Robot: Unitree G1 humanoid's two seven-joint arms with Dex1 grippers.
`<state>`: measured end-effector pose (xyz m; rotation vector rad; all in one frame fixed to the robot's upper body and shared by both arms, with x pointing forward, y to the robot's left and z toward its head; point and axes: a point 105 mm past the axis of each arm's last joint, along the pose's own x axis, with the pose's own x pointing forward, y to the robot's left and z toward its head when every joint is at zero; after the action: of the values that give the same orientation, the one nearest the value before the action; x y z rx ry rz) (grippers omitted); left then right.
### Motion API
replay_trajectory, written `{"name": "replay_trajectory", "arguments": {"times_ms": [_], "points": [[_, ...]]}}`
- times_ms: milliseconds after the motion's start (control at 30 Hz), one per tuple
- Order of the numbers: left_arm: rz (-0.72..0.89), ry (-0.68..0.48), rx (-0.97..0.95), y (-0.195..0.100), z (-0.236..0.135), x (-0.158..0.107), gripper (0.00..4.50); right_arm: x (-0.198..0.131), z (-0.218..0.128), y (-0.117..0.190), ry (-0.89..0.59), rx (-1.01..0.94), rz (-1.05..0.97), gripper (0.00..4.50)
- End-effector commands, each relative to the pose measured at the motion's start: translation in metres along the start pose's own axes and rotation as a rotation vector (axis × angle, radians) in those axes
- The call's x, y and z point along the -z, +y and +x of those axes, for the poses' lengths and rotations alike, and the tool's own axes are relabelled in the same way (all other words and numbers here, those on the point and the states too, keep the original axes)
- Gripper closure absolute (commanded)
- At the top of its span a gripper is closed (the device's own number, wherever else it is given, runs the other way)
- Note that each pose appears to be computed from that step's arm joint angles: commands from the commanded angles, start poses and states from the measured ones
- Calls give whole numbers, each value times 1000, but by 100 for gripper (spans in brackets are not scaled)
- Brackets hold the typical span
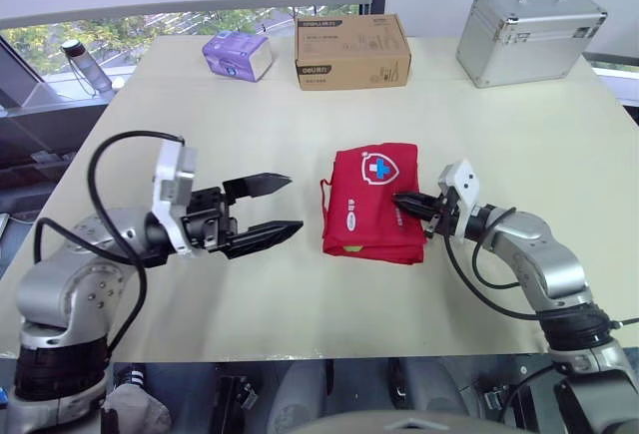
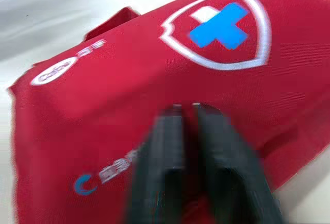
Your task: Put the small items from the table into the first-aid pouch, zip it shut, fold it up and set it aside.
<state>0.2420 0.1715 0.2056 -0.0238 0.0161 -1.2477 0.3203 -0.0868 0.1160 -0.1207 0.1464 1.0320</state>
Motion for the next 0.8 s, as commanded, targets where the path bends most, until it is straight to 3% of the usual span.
{"name": "replay_trajectory", "arguments": {"times_ms": [33, 67, 200, 433, 633, 800], "points": [[33, -2, -11, -3, -13, -7, 0, 37, -9, 1, 144, -13, 103, 228], [30, -1, -16, -3, -15, -7, 0, 38, -12, -1, 153, -8, 104, 167], [19, -1, -22, -5, -15, -5, 0, 11, -42, -2, 109, 12, 153, 10], [30, -16, -13, -6, -7, -7, 0, -50, -75, 6, -48, 139, 242, 10], [40, -18, 22, -8, 4, -10, 0, -38, -57, -5, 10, 222, 502, 10], [38, -21, 27, -7, 9, -12, 0, -29, -29, -16, 85, 245, 580, 10]]}}
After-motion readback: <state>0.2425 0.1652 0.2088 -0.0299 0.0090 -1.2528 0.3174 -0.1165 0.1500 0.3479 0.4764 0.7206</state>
